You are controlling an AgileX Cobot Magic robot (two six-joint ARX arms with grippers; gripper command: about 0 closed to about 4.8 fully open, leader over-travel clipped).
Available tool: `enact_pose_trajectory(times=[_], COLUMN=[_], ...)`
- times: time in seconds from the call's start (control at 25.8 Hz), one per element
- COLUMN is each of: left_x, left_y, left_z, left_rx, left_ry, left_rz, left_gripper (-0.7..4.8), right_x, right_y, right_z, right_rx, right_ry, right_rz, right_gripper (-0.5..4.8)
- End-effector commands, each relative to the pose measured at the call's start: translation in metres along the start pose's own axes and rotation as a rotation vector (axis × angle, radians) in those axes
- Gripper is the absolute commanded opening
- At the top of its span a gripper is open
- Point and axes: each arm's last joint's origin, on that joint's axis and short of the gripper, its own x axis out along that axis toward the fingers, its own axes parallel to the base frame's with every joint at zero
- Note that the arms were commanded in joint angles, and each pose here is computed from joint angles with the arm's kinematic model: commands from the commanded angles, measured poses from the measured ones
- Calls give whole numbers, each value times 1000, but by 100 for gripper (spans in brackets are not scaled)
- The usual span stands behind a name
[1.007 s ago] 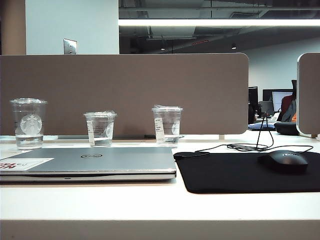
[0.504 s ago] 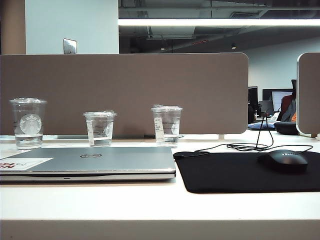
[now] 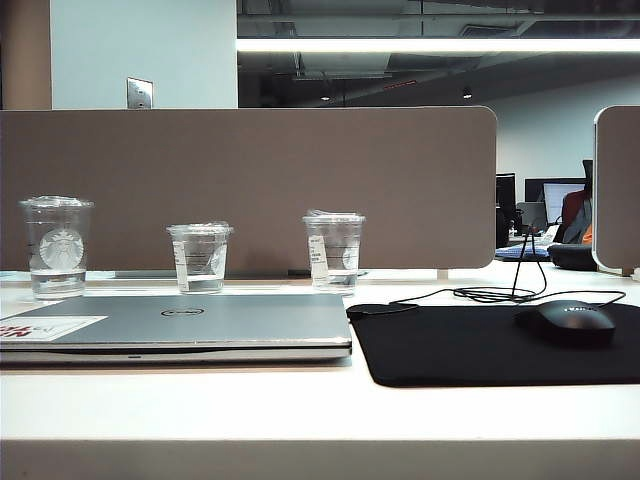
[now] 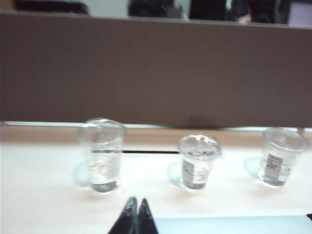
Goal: Pick up the coffee cup on the middle and place it on the right side of the laptop.
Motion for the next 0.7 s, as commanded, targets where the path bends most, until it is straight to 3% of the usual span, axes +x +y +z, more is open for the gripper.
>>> enact_pose_trajectory(times=[0.04, 0.08, 0.15, 0.23, 0.46, 0.7], left_x=[31, 43, 63, 92, 151, 202], left_y=[-1, -2, -5, -16, -40, -47], left_z=[7, 7, 5, -3, -47, -103], left_rx=[-9, -15, -23, -24, -16, -15], left_ry=[42, 71, 114, 149, 158, 219], left_rz=[-97, -127, -182, -220, -280, -262], left_gripper=[3, 69, 305, 469, 479, 479], right_x=[19, 26, 41, 60, 109, 153], right_y=[7, 9, 13, 17, 26, 33], right_z=[20, 26, 38, 53, 87, 102], right_rx=[-12, -12, -11, -12, -22, -38], right_ry=[17, 28, 41, 24, -4, 9], right_rz=[92, 120, 160, 181, 243, 312], right_gripper=[-5, -5, -5, -5, -5, -5])
